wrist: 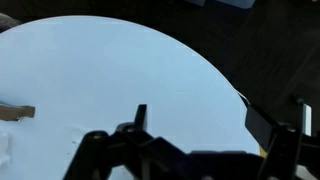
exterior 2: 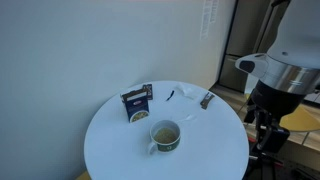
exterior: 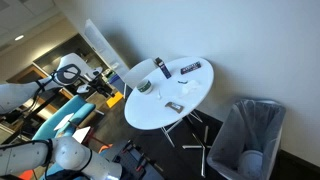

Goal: Use the spoon to stir the contents in the cup

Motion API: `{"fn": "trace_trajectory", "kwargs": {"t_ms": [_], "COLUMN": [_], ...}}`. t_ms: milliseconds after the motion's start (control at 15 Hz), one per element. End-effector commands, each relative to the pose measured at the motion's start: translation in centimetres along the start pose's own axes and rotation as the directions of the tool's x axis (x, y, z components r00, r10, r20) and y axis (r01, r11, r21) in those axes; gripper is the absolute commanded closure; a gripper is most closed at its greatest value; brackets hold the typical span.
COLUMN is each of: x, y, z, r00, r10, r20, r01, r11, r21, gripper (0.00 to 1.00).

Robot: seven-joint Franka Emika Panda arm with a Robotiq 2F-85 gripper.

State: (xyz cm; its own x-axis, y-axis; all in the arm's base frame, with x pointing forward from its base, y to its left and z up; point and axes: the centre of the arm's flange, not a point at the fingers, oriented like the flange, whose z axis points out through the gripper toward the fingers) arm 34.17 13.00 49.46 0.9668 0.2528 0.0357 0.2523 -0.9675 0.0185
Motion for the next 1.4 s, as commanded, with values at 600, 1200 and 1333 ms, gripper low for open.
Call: {"fn": "trace_trajectory", "kwargs": {"t_ms": [600, 1200, 1333], "x": [1.2, 6.0, 7.1], "y": [2.2, 16.1, 18.3], "z": [-0.6, 2.6, 3.8], "r00": [0.998, 0.908, 0.884], "r10": [-0.056, -0.419, -0.468], "r20": [0.0, 0.024, -0.006], "r01": [0.055, 0.42, 0.467], "r11": [0.998, 0.905, 0.884], "r21": [-0.043, -0.073, -0.021], "gripper": [0.0, 0.0, 0.0]}}
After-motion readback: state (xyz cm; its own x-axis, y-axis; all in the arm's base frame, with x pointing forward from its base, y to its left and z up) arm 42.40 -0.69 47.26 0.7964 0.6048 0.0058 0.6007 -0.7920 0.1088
